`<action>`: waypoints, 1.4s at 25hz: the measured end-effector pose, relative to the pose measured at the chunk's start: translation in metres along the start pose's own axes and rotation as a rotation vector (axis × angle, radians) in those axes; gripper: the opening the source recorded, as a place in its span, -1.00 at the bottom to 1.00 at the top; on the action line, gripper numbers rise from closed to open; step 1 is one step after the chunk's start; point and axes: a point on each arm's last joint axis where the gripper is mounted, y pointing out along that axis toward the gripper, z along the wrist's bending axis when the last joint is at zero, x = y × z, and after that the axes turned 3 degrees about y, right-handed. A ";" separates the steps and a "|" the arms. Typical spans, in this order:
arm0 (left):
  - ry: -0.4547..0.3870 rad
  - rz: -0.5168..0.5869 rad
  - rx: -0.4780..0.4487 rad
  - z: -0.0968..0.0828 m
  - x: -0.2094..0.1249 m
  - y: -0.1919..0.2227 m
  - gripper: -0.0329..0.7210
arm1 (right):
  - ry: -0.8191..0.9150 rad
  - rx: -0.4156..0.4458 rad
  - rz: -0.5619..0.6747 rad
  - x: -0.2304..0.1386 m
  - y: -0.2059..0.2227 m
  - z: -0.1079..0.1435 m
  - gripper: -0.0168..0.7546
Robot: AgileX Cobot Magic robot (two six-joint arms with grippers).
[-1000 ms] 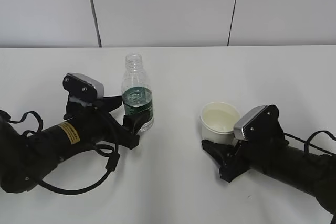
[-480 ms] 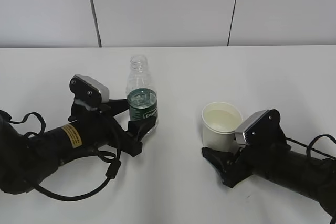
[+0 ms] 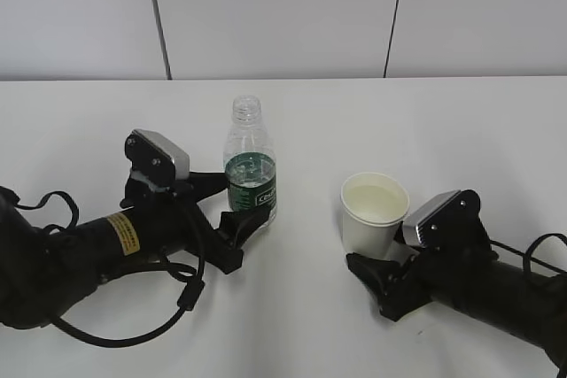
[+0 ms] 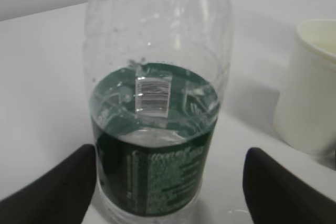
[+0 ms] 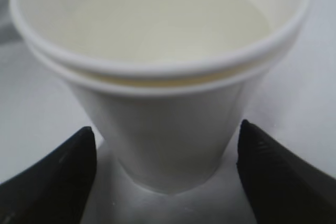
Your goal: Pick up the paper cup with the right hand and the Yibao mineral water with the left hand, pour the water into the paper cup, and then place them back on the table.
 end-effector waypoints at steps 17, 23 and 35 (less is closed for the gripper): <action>-0.090 0.079 0.200 0.021 -0.014 -0.045 0.48 | 0.074 -0.071 0.055 -0.014 -0.030 0.007 0.71; -0.090 0.077 0.283 0.029 -0.014 -0.047 0.48 | 0.103 -0.147 0.058 -0.016 -0.036 0.002 0.69; -0.121 0.081 0.474 0.061 -0.018 -0.063 0.48 | 0.257 -0.379 0.038 -0.023 -0.052 -0.040 0.67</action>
